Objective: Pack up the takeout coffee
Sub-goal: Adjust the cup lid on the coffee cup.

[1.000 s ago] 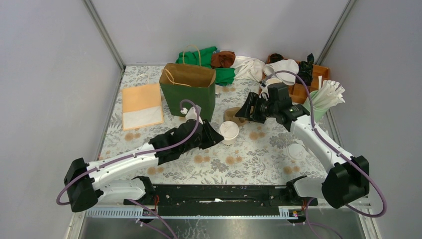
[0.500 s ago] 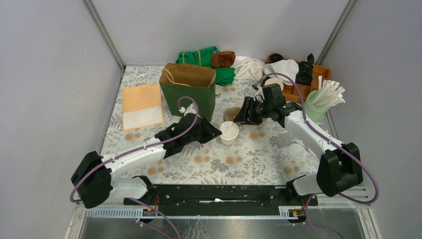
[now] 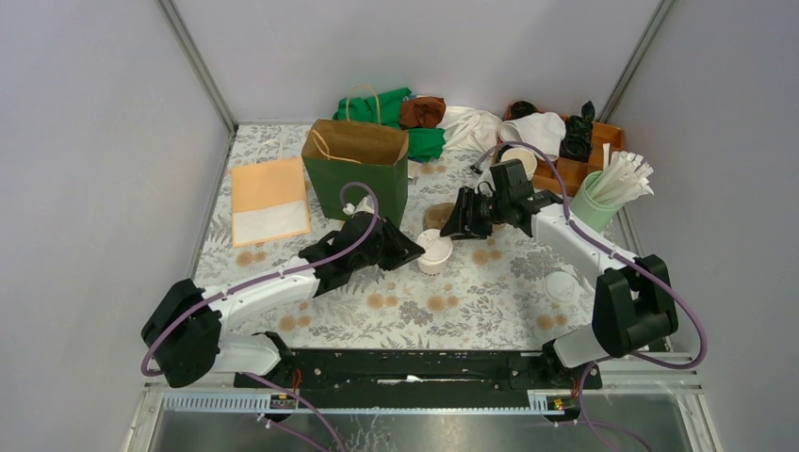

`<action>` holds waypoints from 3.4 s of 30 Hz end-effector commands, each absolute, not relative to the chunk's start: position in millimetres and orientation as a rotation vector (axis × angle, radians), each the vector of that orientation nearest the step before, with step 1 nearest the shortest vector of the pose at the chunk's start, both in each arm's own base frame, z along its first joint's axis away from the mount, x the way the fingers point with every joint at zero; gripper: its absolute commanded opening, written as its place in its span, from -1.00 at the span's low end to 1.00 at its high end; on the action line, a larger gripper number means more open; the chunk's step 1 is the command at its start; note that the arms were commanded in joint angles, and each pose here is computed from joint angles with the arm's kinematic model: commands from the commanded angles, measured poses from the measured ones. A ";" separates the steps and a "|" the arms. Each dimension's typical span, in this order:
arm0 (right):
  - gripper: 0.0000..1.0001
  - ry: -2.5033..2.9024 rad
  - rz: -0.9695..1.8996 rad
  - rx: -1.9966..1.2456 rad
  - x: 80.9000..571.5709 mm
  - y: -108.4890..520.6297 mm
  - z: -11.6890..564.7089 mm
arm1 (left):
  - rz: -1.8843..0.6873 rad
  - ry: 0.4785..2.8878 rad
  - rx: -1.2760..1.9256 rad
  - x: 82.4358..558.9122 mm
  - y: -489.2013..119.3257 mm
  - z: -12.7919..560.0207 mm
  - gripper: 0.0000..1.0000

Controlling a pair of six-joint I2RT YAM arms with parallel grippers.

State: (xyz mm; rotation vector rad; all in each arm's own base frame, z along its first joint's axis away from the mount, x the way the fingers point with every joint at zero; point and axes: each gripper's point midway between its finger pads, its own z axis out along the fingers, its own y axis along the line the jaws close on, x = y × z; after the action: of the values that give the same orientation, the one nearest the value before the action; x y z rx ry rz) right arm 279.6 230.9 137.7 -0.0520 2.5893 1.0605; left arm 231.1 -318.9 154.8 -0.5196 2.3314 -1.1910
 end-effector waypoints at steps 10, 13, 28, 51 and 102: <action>-0.14 2.525 1.100 -0.175 289.8 247.7 155.6 | -1.209 2.320 -0.606 230.3 -314.0 160.3 -0.38; -0.15 2.522 1.091 -0.185 290.0 248.1 156.8 | -1.215 2.314 -0.606 232.5 -315.2 161.0 -0.35; -0.15 2.553 1.064 -0.205 285.3 247.7 148.7 | -1.218 2.339 -0.600 242.5 -326.6 157.4 -0.35; -0.20 2.585 1.037 -0.197 284.9 246.1 141.8 | -1.221 2.341 -0.557 250.6 -333.3 173.5 -0.32; -0.24 2.624 1.023 -0.195 280.1 247.4 131.1 | -1.186 2.421 -0.599 242.7 -331.2 153.2 -0.26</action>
State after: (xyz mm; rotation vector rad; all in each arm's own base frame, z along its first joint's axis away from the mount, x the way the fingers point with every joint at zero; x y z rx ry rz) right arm 285.2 241.3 132.6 -0.1602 2.5987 1.0228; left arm 234.7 -324.5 145.0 -0.5893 2.4466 -1.1546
